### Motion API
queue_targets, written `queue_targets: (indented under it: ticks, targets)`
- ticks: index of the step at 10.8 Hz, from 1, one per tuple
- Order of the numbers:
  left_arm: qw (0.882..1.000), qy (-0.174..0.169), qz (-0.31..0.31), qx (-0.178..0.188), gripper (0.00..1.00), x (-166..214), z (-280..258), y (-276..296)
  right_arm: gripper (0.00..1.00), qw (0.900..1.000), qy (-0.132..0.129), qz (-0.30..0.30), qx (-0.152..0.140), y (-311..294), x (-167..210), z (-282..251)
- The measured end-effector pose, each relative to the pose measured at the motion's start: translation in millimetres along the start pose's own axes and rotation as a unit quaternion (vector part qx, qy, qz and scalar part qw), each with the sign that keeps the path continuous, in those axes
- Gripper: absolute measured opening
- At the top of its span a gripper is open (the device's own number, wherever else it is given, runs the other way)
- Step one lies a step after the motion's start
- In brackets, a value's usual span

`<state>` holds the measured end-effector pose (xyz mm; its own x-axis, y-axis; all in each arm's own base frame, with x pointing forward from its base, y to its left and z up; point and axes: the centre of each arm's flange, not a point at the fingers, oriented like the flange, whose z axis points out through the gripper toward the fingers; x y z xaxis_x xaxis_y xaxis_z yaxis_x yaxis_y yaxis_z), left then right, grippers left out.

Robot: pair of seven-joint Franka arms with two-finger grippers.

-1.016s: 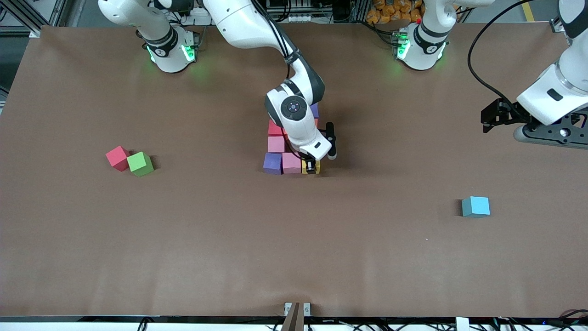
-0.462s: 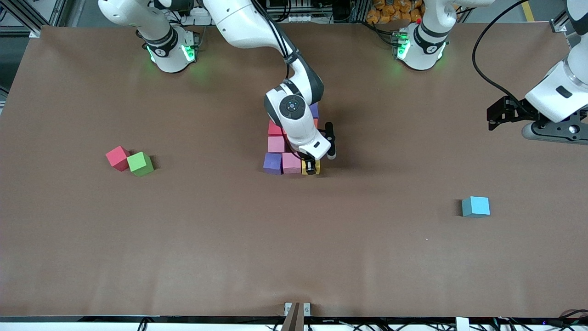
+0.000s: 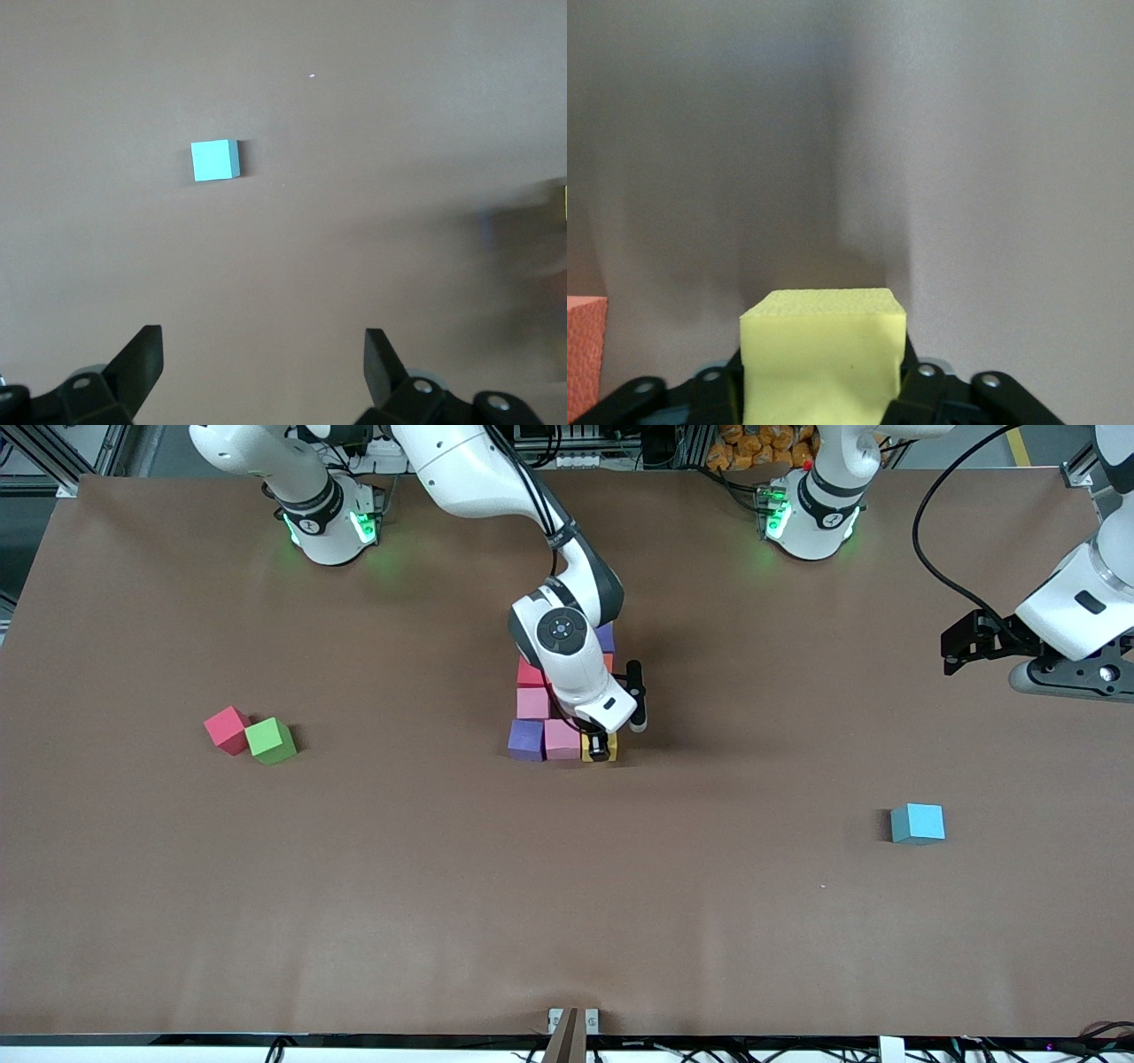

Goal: Form number 2 with 11 blocks
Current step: 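Lower the yellow block beside the pink block while the left gripper withdraws, then open the right gripper and draw it back from the yellow block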

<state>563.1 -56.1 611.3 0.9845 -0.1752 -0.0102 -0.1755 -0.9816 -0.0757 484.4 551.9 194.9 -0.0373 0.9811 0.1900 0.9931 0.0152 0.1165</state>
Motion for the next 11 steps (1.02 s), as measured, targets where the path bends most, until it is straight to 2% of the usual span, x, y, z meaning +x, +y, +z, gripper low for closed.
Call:
queue_targets:
  ticks: [1, 4, 8, 11]
  targets:
    - [1.000, 0.009, 0.000, -0.006, 1.00, -4.5, 2.1, -5.2, 0.65, 1.000, 0.001, 0.002, -0.001, -0.2, -0.9, 1.3]
    - [1.000, 0.014, 0.000, -0.012, 1.00, -16.6, 5.3, -11.7, 1.00, 1.000, -0.010, 0.005, 0.002, -3.1, -10.9, 14.0]
    - [1.000, 0.013, 0.001, -0.012, 1.00, -16.6, 7.6, -10.4, 1.00, 1.000, -0.001, 0.012, 0.002, -1.3, -5.7, 4.7]
    - [1.000, 0.008, 0.009, -0.012, 1.00, -15.6, 12.5, -2.5, 1.00, 1.000, 0.000, 0.016, 0.025, -0.5, 0.4, -15.5]
